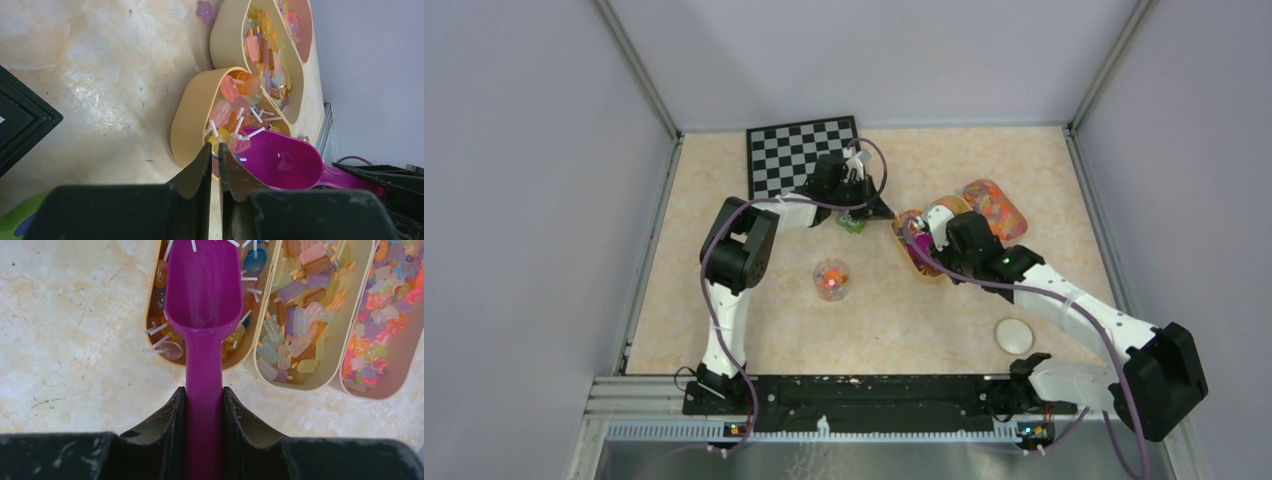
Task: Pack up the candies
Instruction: Scoop the fake candies from the storage box.
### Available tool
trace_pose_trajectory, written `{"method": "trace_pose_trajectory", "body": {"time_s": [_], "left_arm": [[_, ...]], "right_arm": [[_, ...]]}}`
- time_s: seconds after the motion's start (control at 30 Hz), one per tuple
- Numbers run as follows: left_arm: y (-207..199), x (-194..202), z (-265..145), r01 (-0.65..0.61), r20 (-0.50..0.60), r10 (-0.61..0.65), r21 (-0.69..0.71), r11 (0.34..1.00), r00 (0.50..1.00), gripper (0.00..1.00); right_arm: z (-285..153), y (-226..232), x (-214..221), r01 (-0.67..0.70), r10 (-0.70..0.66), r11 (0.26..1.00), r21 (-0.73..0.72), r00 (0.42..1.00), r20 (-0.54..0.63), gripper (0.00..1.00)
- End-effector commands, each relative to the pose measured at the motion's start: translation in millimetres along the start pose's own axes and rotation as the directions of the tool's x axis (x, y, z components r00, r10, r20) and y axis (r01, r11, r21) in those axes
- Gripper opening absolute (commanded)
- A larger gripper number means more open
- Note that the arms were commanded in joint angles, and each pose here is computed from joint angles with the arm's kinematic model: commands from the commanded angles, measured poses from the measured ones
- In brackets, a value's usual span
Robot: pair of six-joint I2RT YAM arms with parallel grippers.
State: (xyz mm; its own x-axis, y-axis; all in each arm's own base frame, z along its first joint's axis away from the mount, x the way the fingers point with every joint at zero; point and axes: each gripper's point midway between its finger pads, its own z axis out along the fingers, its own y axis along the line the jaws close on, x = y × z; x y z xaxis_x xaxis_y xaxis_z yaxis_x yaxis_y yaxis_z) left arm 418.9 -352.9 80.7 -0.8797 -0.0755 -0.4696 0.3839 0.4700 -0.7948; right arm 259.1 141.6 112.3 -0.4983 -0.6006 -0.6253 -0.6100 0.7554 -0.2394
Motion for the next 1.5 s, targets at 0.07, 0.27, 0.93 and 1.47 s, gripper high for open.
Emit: {"method": "trace_pose_trajectory", "body": {"time_s": [0.07,0.27,0.93,1.47], "left_arm": [[-10,-2,4,-0.046,-0.007,0.047,0.045,0.998,0.999,0.13],[-10,6,6,-0.035,-0.027,0.036,0.052,0.998,0.999,0.13],[-11,20,12,-0.015,-0.064,0.019,0.066,0.998,0.998,0.12],[-12,27,16,-0.012,-0.076,0.017,0.067,0.998,0.997,0.12]], "right_arm": [[4,3,8,-0.052,0.052,0.999,-0.002,0.999,-0.001,0.00],[11,3,14,-0.066,0.066,0.998,0.020,0.998,0.010,0.00],[13,3,24,-0.057,0.052,0.998,0.041,0.994,0.098,0.00],[11,2,27,-0.054,0.048,0.997,0.052,0.991,0.123,0.00]]}}
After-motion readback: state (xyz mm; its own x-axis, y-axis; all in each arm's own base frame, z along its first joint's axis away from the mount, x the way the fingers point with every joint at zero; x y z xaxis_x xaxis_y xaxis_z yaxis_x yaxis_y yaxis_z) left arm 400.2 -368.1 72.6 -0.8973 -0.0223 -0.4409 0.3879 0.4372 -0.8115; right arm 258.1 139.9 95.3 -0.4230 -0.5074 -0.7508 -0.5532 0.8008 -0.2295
